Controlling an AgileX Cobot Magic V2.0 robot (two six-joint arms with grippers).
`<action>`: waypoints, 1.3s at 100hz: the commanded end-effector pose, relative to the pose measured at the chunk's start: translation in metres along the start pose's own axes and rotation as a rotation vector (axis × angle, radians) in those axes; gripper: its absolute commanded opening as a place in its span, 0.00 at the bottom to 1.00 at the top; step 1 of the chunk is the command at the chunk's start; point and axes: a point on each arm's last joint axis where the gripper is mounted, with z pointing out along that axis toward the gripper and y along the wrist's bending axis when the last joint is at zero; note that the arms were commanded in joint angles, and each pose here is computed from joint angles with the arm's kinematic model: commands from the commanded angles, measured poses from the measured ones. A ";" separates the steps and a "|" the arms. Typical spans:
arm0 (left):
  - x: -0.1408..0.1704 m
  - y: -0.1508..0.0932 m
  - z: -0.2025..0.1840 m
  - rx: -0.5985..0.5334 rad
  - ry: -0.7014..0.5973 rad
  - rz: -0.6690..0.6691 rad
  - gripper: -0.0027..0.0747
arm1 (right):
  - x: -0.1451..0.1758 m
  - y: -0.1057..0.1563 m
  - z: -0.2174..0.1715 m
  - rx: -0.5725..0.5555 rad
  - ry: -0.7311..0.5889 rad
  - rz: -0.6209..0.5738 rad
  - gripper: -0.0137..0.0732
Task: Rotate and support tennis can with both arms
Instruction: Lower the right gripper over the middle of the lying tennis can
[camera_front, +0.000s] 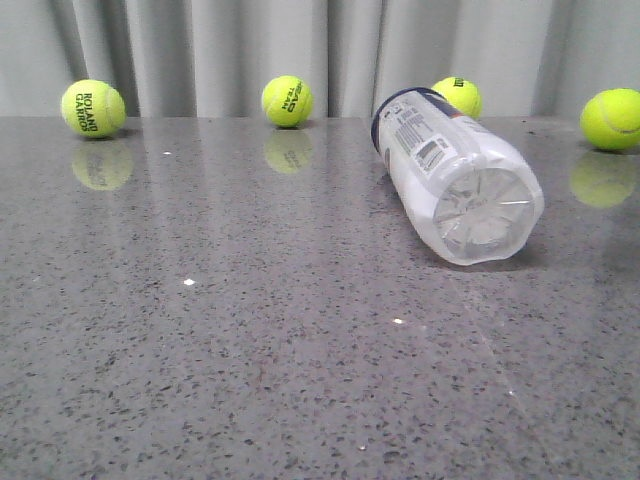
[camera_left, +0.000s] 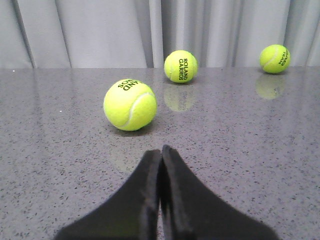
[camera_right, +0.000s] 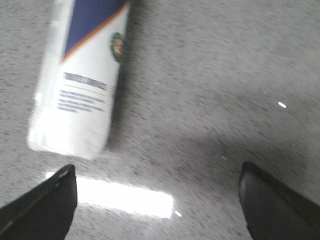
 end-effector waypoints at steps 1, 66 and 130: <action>0.007 0.000 0.000 0.000 -0.064 -0.006 0.01 | -0.021 0.015 0.002 -0.045 -0.038 -0.003 0.90; 0.007 0.000 0.000 0.000 -0.064 -0.006 0.01 | -0.088 0.073 0.112 -0.056 0.226 0.024 0.90; 0.007 0.000 0.000 0.000 -0.064 -0.006 0.01 | -0.086 0.072 0.158 -0.022 0.320 0.038 0.80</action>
